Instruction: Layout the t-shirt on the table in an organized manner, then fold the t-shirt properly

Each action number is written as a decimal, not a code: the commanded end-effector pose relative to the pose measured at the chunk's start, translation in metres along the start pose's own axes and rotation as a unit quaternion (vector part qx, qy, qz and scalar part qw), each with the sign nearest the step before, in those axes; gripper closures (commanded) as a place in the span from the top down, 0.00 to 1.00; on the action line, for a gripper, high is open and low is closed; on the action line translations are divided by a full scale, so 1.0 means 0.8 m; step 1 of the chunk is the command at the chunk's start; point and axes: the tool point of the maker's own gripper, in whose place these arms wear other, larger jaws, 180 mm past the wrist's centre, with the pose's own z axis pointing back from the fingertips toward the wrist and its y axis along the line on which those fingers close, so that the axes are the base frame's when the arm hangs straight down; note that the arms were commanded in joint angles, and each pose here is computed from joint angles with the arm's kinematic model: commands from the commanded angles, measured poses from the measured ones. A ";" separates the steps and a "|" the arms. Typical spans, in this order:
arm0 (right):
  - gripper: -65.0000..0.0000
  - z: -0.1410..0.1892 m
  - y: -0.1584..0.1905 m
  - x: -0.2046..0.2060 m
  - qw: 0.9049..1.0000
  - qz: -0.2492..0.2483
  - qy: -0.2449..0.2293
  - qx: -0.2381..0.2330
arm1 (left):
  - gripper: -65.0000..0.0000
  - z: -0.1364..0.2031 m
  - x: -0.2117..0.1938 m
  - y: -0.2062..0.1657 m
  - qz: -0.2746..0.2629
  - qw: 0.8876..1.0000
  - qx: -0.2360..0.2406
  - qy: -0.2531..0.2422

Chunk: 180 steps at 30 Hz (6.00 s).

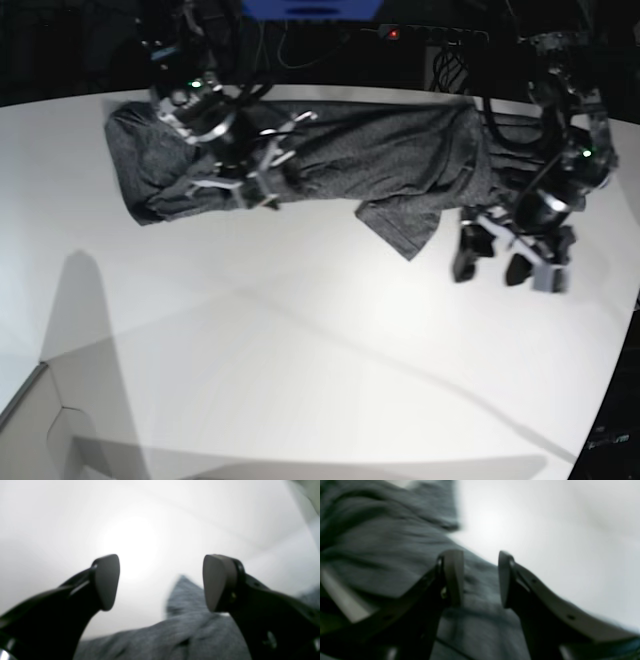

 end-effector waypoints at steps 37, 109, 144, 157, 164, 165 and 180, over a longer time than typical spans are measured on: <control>0.37 0.047 -0.094 -0.034 0.992 -0.042 0.017 -0.115 | 0.76 -0.077 -0.142 -0.109 -0.144 0.963 0.039 0.227; 0.36 0.044 -0.071 -0.036 0.997 -0.027 0.020 -0.069 | 0.00 0.136 -0.030 0.181 0.037 0.957 0.281 0.067; 0.36 0.046 -0.059 -0.045 0.997 -0.042 0.026 -0.065 | 0.48 0.154 -0.106 0.213 0.106 0.943 0.291 0.119; 0.36 0.046 -0.059 -0.046 0.997 -0.042 0.027 -0.064 | 0.51 0.185 -0.094 0.252 0.098 0.933 0.325 0.116; 0.36 0.046 -0.059 -0.046 0.997 -0.042 0.027 -0.064 | 0.51 0.166 -0.108 0.251 0.094 0.954 0.255 0.124; 0.36 0.046 -0.059 -0.047 0.997 -0.043 0.028 -0.064 | 0.51 0.165 -0.109 0.250 0.090 0.956 0.250 0.126; 0.36 0.045 -0.059 -0.045 0.997 -0.042 0.027 -0.065 | 0.52 0.148 -0.127 0.249 0.108 0.962 0.225 0.112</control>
